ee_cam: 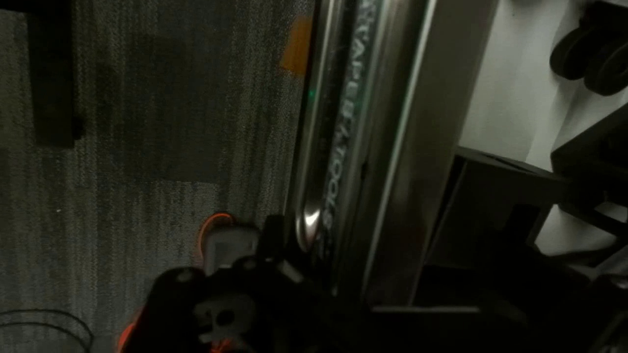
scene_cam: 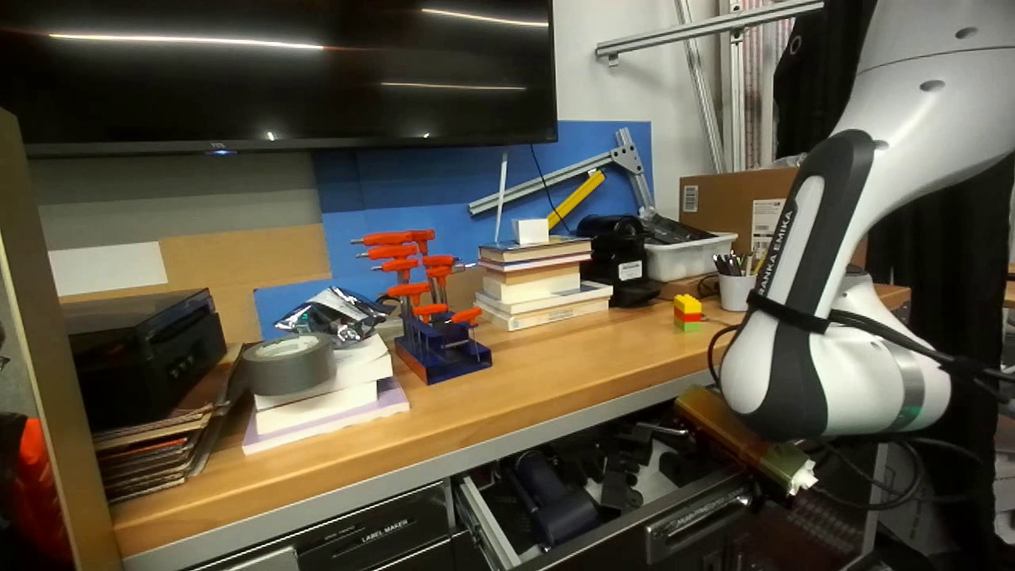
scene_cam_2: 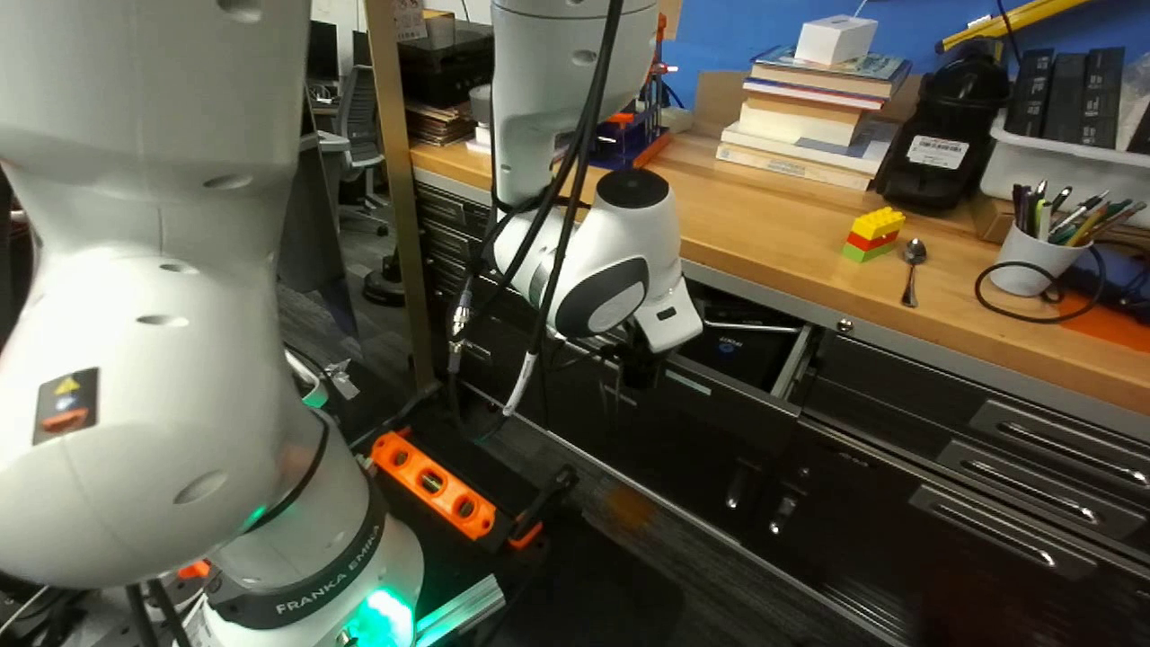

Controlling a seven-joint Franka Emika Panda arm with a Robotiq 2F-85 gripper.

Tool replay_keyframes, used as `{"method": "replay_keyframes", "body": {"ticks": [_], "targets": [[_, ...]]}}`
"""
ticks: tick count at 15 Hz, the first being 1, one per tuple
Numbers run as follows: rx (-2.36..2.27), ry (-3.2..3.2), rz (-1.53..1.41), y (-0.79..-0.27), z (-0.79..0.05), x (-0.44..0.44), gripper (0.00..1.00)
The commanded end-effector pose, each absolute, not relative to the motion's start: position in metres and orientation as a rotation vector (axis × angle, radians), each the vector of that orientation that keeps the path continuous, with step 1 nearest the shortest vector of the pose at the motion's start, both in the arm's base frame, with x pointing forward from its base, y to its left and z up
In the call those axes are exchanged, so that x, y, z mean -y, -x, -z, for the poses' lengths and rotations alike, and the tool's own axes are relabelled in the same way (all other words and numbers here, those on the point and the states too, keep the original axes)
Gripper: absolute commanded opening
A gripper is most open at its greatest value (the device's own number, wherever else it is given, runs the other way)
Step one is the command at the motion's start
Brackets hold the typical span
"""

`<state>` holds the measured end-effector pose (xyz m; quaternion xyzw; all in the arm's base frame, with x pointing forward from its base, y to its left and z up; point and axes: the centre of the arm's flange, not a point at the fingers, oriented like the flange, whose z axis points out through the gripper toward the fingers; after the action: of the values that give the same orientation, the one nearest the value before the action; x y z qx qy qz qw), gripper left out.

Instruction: Pick up the black objects from the countertop, put them in the drawer and close the drawer.

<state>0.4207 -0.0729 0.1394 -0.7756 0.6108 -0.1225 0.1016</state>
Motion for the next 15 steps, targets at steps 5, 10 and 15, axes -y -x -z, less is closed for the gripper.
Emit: {"method": "replay_keyframes", "body": {"ticks": [5, 10, 15], "targets": [[-1.541, 2.410, 0.488, -0.485, -0.159, 0.074, 1.00], [-1.512, 2.600, 0.392, -0.475, -0.218, 0.054, 1.00], [-1.473, 2.732, 0.358, -0.455, -0.273, 0.043, 1.00]]}}
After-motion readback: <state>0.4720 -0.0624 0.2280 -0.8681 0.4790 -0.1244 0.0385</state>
